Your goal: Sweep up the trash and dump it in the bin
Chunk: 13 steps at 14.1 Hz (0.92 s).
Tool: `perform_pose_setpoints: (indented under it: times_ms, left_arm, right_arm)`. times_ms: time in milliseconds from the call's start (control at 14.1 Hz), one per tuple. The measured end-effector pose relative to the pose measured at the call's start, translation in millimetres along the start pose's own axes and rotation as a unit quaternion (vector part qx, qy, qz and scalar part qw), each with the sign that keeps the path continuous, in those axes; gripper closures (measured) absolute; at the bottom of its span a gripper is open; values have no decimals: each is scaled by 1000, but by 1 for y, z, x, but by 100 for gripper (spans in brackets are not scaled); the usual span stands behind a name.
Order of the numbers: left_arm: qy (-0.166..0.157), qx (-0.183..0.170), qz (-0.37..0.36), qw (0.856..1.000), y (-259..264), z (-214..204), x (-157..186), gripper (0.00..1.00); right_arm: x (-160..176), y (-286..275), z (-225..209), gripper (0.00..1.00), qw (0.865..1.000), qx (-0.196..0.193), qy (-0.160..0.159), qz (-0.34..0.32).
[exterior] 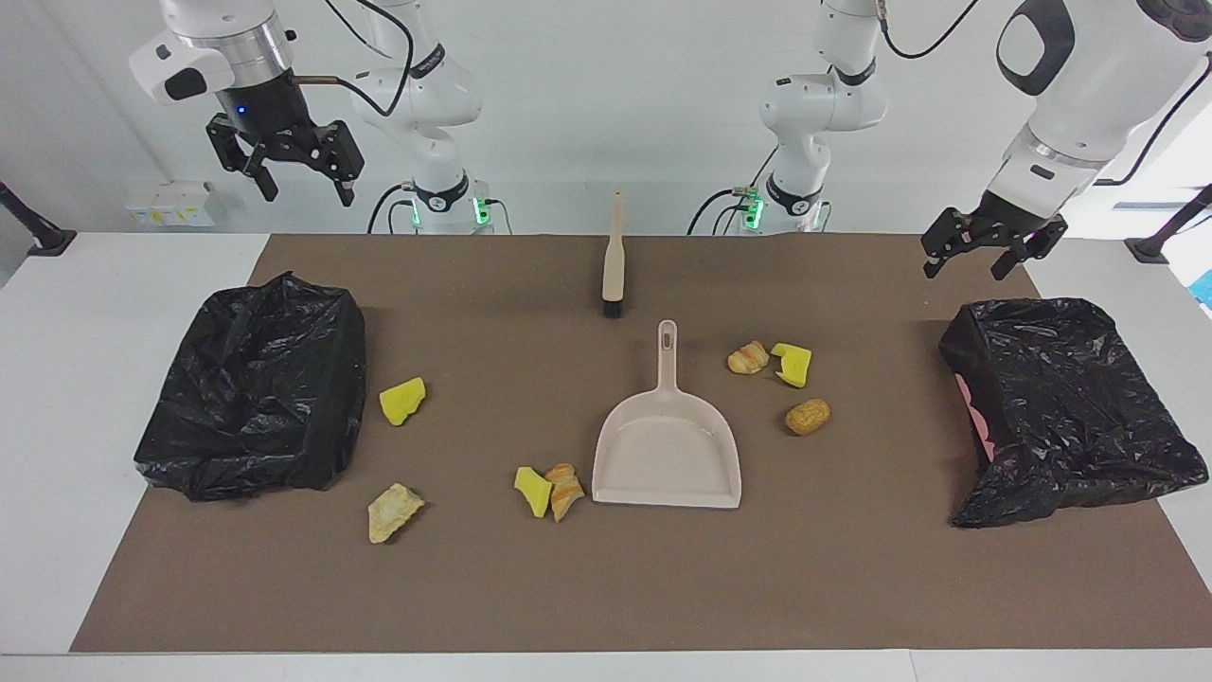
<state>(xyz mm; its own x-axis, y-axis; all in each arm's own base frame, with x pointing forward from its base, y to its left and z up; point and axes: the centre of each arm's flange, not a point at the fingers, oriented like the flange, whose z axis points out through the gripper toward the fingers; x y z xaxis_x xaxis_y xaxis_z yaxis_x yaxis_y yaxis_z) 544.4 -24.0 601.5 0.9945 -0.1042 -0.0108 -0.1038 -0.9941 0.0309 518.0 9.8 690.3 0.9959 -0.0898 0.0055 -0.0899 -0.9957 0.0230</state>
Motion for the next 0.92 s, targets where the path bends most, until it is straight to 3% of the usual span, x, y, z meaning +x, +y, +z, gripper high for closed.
perform_pose_setpoints:
  times_ms: [356, 711, 924]
  left_arm:
    - [-26, 1, 80, 996, 87, 9, -17, 0]
    - [-47, 13, 125, 991, 210, 28, -73, 0]
    - [-50, 20, 149, 987, 269, 41, -116, 0]
  right_arm:
    - [1, 9, 0, 0, 1000, 0, 0, 8]
    - [1, -4, 2, 0, 1000, 1, 2, -3]
    - [7, -39, 10, 0, 1000, 2, 9, -23]
